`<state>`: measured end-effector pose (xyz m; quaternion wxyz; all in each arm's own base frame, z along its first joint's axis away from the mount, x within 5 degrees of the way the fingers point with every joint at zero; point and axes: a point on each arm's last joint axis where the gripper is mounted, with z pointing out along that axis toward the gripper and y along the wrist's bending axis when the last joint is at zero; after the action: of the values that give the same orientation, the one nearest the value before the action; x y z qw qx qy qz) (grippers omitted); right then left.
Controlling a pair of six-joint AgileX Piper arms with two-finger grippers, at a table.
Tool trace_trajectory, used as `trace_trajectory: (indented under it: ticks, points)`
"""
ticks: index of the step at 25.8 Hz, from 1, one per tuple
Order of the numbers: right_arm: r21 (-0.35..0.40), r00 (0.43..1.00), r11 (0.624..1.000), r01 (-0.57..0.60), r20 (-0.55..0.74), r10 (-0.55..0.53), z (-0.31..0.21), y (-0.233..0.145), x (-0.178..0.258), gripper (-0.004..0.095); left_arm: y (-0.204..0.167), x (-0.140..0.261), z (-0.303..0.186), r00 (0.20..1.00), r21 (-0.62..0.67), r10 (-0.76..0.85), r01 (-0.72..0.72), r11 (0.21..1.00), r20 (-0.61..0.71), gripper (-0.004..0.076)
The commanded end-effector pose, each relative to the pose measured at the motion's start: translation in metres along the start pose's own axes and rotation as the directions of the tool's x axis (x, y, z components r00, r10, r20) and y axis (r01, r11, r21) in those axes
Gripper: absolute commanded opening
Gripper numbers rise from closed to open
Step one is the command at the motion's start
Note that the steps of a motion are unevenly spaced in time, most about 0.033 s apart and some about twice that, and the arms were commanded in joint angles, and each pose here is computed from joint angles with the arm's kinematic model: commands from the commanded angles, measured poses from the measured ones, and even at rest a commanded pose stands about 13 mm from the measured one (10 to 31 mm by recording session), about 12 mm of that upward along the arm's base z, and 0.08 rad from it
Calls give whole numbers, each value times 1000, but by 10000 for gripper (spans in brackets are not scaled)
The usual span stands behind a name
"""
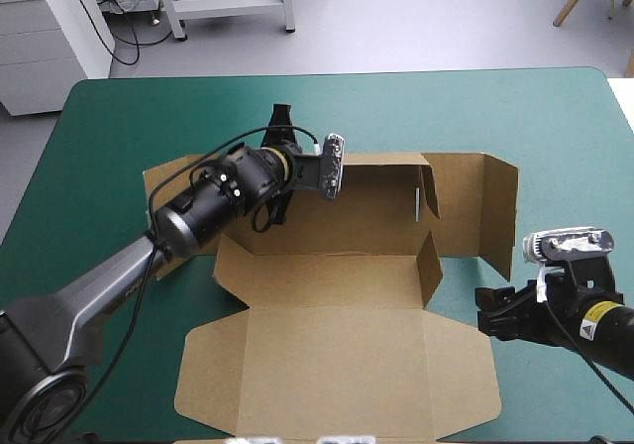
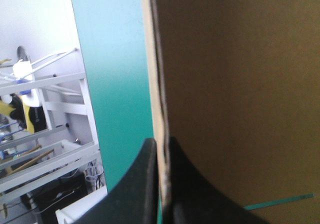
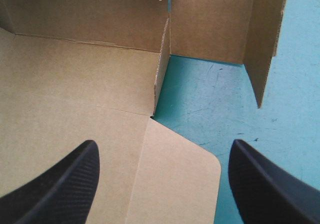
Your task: Fold the box
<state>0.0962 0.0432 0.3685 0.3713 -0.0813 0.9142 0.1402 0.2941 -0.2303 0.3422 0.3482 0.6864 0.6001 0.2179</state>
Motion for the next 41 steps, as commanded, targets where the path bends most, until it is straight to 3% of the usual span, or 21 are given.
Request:
trace_trajectory:
  ticks: [1, 8, 13, 17, 22, 31, 33, 37, 41]
  points:
    - [-42, 997, 999, -14, 71, 17, 0, 5, -13, 657, -3, -5, -37, 998, -130, -68, 70, 989, 16, -10]
    - [-46, 993, 999, -8, 116, 14, 4, 8, -32, 657, -43, -25, -49, 995, -219, -82, 68, 973, -58, -10]
    - [62, 976, 997, 42, 212, -54, -8, 11, -88, 657, -60, -22, -47, 990, -274, -125, 102, 956, -68, -10]
    - [66, 962, 995, 81, 256, -95, -14, 21, -133, 657, -62, -17, -52, 984, -278, -170, 150, 949, -51, -10]
    - [72, 975, 992, 101, 190, -113, 12, 22, -174, 657, -64, -24, -69, 981, -309, -191, 187, 932, 18, -10]
    - [-33, 995, 997, -75, 62, 76, 55, -54, -217, 657, -62, -26, -73, 986, -371, -168, 165, 914, 24, -10]
    - [-26, 991, 993, -118, 51, 120, 64, -69, -218, 657, -61, -25, -72, 991, -416, -135, 131, 900, 19, -10]
    - [42, 995, 994, -105, 5, 104, 81, -85, -217, 657, -68, -23, -67, 993, -409, -116, 105, 906, -1, -10]
    - [59, 993, 992, -110, -34, 112, 97, -93, -217, 657, -69, -22, -67, 992, -406, -123, 109, 907, -9, -10]
